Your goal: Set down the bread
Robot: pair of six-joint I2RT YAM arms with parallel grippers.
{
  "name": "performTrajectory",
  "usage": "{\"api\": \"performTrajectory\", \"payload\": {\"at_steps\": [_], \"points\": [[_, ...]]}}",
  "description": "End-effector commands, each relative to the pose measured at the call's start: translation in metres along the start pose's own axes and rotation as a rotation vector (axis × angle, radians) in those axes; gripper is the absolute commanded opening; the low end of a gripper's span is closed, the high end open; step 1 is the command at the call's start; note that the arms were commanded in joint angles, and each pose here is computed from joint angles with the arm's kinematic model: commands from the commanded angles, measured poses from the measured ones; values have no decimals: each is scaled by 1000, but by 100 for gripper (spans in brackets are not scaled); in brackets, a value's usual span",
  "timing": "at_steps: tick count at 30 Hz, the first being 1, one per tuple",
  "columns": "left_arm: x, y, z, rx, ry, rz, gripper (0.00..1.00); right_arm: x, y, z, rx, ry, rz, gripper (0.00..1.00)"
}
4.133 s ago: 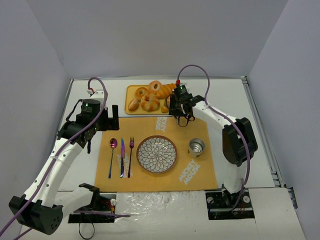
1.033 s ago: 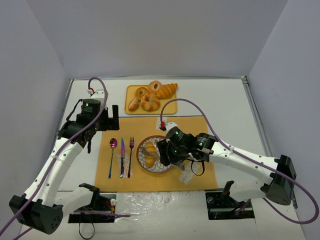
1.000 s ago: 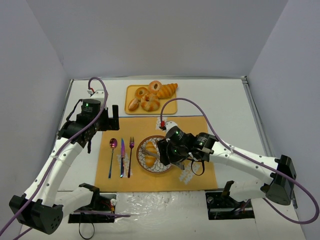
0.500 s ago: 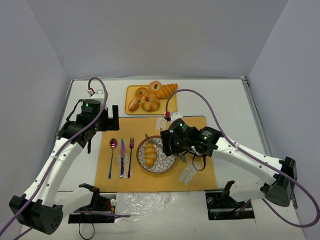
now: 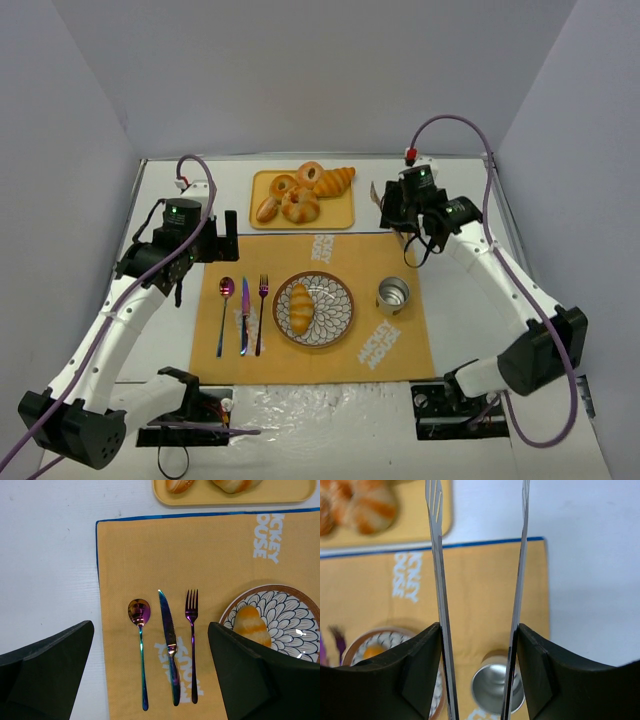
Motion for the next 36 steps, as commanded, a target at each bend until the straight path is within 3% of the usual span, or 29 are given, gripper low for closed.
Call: {"api": "performTrajectory", "payload": {"at_steps": [1, 10, 18, 28, 31, 36], "points": [[-9, 12, -5, -47, -43, -6, 96, -52, 35, 36, -68, -158, 83, 54], [-11, 12, -7, -51, -57, -7, 96, -119, 45, 118, -10, -340, 147, 55], [-12, 13, -9, -56, -67, -6, 96, -148, 28, 175, 83, -369, 157, 55], [-12, 12, -8, -53, -64, -7, 96, -166, -2, 207, 160, -412, 156, 59], [-12, 12, -7, -54, -62, -5, 96, -167, -12, 213, 180, -426, 157, 66], [-12, 11, -7, -51, -61, -4, 96, -167, -25, 218, 207, -433, 161, 70]]}}
Point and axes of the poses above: each gripper's point midway between its finger pads, its own z axis out along the fingers, its own x axis along the line the jaws close on, y = z × x, the point moved 4 cm from there along -z, back along the fingers, and after that the axes turned 12 degrees about -z, right-handed, at the moved point
